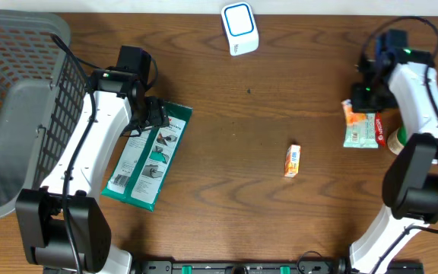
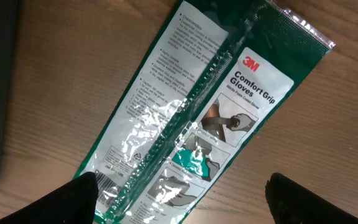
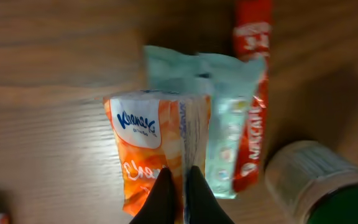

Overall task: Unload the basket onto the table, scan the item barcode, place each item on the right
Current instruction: 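Carry the Kleenex pack right and release it by the wipes pouch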

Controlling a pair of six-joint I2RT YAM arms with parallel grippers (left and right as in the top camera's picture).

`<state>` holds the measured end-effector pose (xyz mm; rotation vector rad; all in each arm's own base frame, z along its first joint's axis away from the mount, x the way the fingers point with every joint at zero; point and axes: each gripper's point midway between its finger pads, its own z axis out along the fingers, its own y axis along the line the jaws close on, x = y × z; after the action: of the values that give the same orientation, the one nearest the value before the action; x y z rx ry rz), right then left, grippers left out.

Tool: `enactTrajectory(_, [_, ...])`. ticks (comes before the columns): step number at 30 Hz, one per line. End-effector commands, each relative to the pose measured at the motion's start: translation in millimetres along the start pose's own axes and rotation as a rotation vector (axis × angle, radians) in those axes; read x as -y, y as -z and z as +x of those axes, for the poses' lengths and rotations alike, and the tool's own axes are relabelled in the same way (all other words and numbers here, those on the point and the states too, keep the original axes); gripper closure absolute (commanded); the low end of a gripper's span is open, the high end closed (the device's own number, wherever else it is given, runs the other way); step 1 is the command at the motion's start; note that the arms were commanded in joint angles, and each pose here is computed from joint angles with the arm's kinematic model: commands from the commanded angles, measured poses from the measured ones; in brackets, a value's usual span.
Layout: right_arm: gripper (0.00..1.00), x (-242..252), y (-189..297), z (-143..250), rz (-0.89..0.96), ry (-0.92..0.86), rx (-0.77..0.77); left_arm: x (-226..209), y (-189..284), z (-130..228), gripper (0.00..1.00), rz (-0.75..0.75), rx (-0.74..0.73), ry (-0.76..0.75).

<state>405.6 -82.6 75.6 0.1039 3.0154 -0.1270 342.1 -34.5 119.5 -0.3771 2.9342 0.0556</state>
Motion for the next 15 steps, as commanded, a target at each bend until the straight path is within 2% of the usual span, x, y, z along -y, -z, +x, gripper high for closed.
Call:
enactTrajectory(1, [0.99, 23, -11, 7, 0.01, -0.085, -0.01, -1, 5, -4, 0.13, -0.004, 0.015, 0.002])
enactTrajectory(11, [0.97, 65, -34, 0, 0.033, -0.335, 0.087, -1, 5, -4, 0.13, -0.004, 0.015, 0.001])
enactTrajectory(13, [0.76, 67, -37, 2, 0.034, -0.348, 0.085, -1, 5, -4, 0.13, -0.004, 0.015, 0.001])
enactTrajectory(14, [0.53, 67, -38, 3, 0.034, -0.348, 0.085, -1, 5, -4, 0.13, -0.004, 0.015, 0.001])
enactTrajectory(15, [0.4, 67, -39, 3, 0.034, -0.348, 0.085, -1, 5, -4, 0.13, -0.004, 0.015, 0.001])
